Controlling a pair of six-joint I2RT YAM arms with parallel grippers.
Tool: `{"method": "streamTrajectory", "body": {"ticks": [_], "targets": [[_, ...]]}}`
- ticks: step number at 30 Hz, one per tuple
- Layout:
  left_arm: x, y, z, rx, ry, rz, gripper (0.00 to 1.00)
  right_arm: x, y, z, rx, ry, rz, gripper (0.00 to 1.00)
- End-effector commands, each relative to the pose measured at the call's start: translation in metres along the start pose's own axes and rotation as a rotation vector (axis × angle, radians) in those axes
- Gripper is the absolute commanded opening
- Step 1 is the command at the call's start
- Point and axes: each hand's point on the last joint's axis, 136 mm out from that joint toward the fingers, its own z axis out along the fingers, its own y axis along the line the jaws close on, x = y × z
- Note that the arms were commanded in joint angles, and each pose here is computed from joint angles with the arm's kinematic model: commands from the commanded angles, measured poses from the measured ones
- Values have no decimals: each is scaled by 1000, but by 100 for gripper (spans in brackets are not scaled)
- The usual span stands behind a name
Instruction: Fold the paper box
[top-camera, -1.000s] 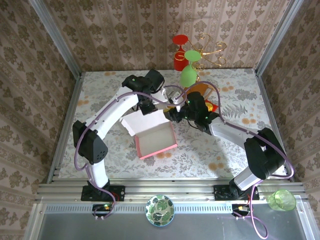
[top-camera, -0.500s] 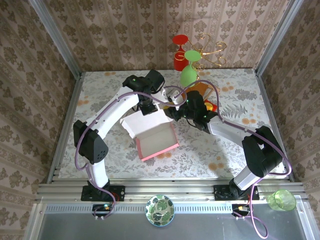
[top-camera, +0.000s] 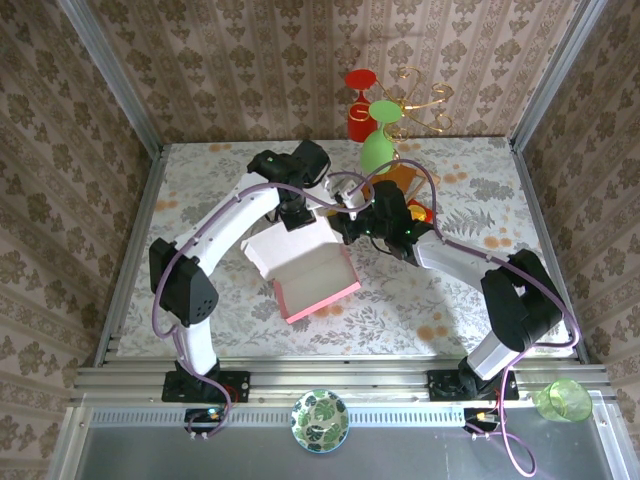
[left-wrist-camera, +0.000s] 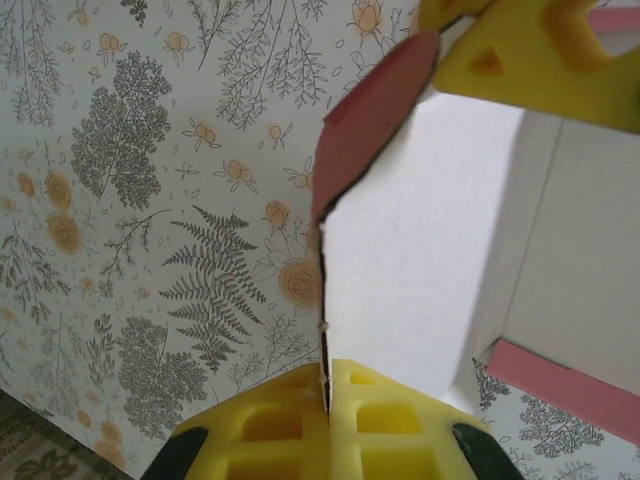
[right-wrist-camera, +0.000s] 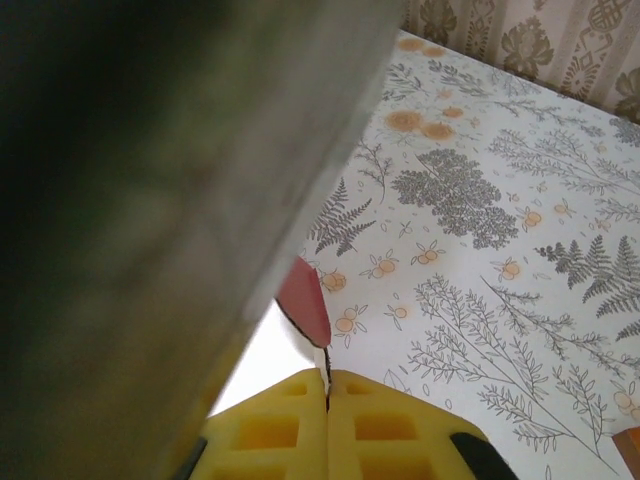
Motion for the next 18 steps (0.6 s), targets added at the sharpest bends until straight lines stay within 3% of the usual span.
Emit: {"method": "streamTrajectory", "body": {"ticks": [1,6,10,13,18], "targets": [[-15,3,-8,21,-84,-87,2,-2,7,6,-20,-5,-32,0],[-16,13,-17,24,-147,-176,16,-3,3,3,10,-15,-39,0],[-17,25,-26,12,-190,-284,37,-2,-2,0,35,-22,-37,0],[-16,42,-46,4,-277,-476,48,-1,-6,-2,58,-24,-44,0],[10,61,-74,60,-393,-809,58,-2,-15,-6,101,-41,-48,0]]}}
